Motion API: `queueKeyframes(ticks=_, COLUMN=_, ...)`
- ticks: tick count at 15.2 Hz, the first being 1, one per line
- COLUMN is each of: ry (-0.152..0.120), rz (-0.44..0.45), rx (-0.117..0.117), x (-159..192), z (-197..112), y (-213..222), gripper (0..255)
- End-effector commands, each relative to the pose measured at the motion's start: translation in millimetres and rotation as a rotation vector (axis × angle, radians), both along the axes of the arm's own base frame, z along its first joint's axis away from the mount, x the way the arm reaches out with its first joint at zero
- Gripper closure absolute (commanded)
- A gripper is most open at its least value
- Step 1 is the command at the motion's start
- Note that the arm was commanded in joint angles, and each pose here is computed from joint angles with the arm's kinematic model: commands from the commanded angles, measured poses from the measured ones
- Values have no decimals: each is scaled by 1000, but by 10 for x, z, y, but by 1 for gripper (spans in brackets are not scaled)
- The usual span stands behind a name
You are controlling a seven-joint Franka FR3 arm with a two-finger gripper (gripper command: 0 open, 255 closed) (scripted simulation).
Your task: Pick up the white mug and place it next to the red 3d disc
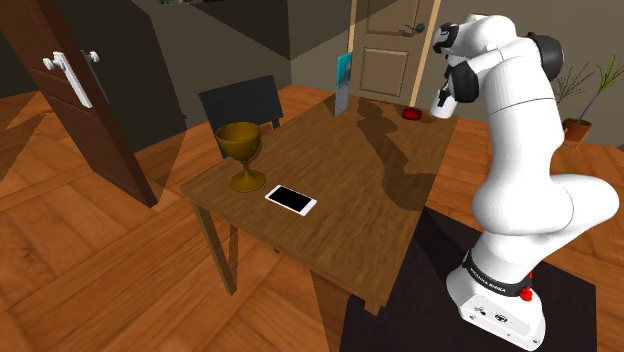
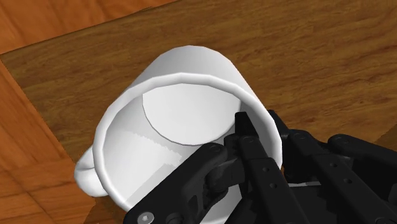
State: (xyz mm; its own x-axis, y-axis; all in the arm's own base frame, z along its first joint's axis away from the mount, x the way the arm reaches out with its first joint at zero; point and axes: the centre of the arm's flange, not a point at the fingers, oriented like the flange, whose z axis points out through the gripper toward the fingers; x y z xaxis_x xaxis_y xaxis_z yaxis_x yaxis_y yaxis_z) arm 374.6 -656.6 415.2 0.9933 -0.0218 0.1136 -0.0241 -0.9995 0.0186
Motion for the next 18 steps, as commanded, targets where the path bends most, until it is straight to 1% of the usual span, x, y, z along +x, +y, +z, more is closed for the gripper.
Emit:
queueKeyframes(ticks=1, ry=0, rz=0, rx=-1, x=-3, z=-104, y=18, gripper=255)
queueKeyframes(ticks=10, ry=0, rz=0, rx=-1, x=-3, z=-570, y=18, gripper=255)
queueKeyframes(ticks=18, ry=0, rz=0, rx=-1, x=-3, z=-570, y=18, gripper=255)
